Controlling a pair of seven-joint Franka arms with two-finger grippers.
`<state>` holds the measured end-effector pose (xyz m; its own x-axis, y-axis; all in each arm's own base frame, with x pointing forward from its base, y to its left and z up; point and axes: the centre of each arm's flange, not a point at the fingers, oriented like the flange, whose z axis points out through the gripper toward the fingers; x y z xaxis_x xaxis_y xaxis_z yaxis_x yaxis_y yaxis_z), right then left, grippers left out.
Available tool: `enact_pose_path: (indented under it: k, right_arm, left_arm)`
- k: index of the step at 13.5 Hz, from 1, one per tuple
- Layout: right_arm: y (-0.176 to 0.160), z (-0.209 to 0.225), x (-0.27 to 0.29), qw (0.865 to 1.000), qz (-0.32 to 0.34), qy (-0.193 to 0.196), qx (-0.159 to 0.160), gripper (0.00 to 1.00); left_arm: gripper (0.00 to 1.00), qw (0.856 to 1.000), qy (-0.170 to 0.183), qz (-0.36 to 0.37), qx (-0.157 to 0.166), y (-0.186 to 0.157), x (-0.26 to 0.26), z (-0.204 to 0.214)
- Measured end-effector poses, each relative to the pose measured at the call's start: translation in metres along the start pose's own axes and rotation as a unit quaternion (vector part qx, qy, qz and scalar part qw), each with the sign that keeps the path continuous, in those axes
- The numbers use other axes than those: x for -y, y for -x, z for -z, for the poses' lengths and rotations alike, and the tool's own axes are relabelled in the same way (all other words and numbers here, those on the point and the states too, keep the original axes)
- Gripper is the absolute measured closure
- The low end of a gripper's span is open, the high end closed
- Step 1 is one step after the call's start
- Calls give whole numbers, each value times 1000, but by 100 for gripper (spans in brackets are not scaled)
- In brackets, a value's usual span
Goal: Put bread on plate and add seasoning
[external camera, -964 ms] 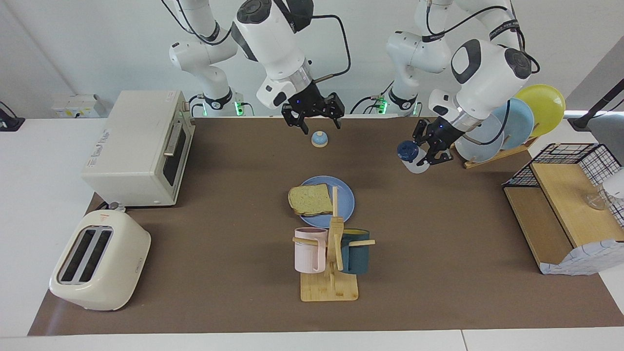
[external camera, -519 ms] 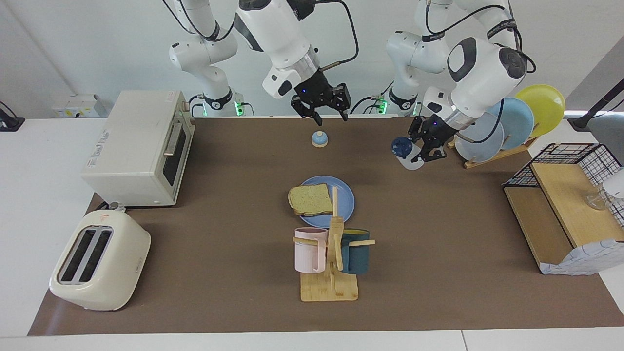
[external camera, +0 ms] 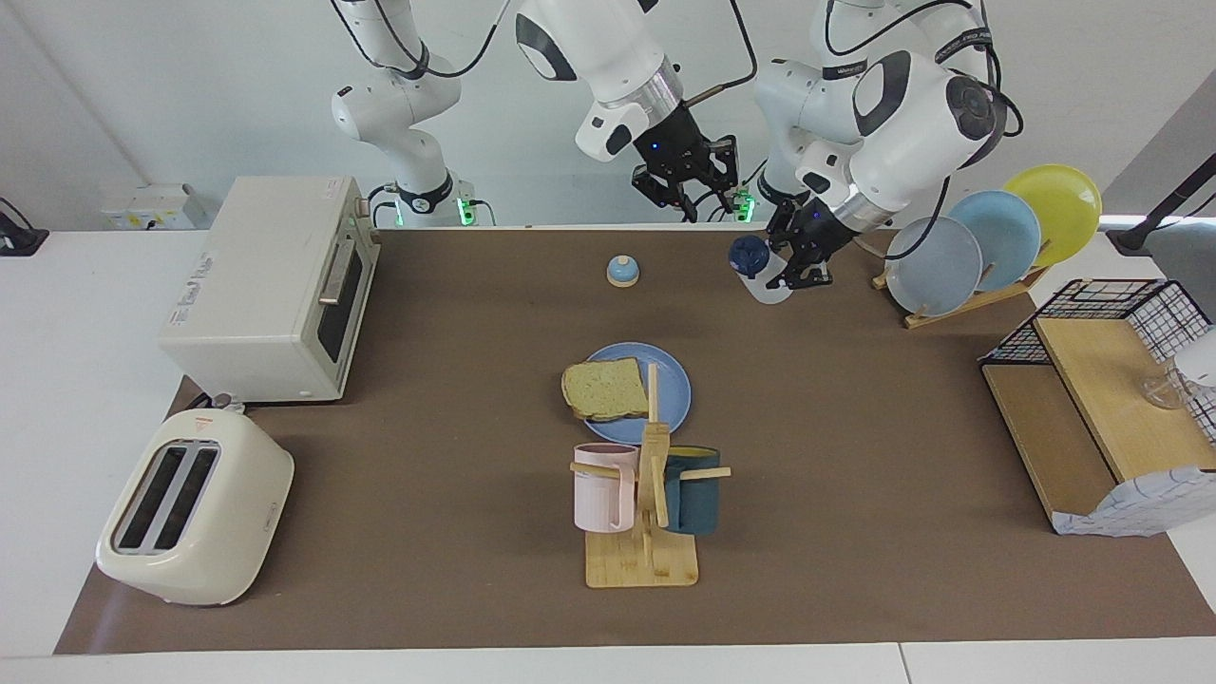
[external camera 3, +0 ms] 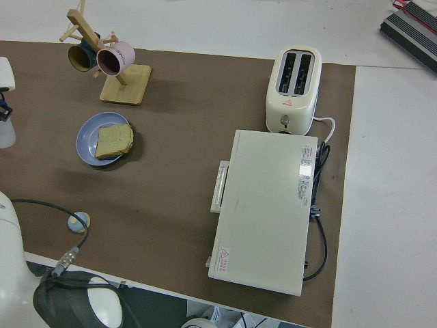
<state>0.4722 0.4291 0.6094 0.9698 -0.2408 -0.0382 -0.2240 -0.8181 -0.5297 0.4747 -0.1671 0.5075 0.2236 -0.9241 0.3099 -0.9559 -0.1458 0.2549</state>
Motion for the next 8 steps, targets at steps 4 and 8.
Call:
enact_pose_path:
  k: [4, 8]
  right_arm:
    - [-10, -1, 10, 1000, 4, -4, -10, 53]
    - [-15, -8, 11, 1000, -5, 3, -14, 58]
  left_arm:
    - [56, 1000, 6, 3, -2, -2, -8, -2]
    - [56, 1000, 9, 5, -2, -1, -10, -4]
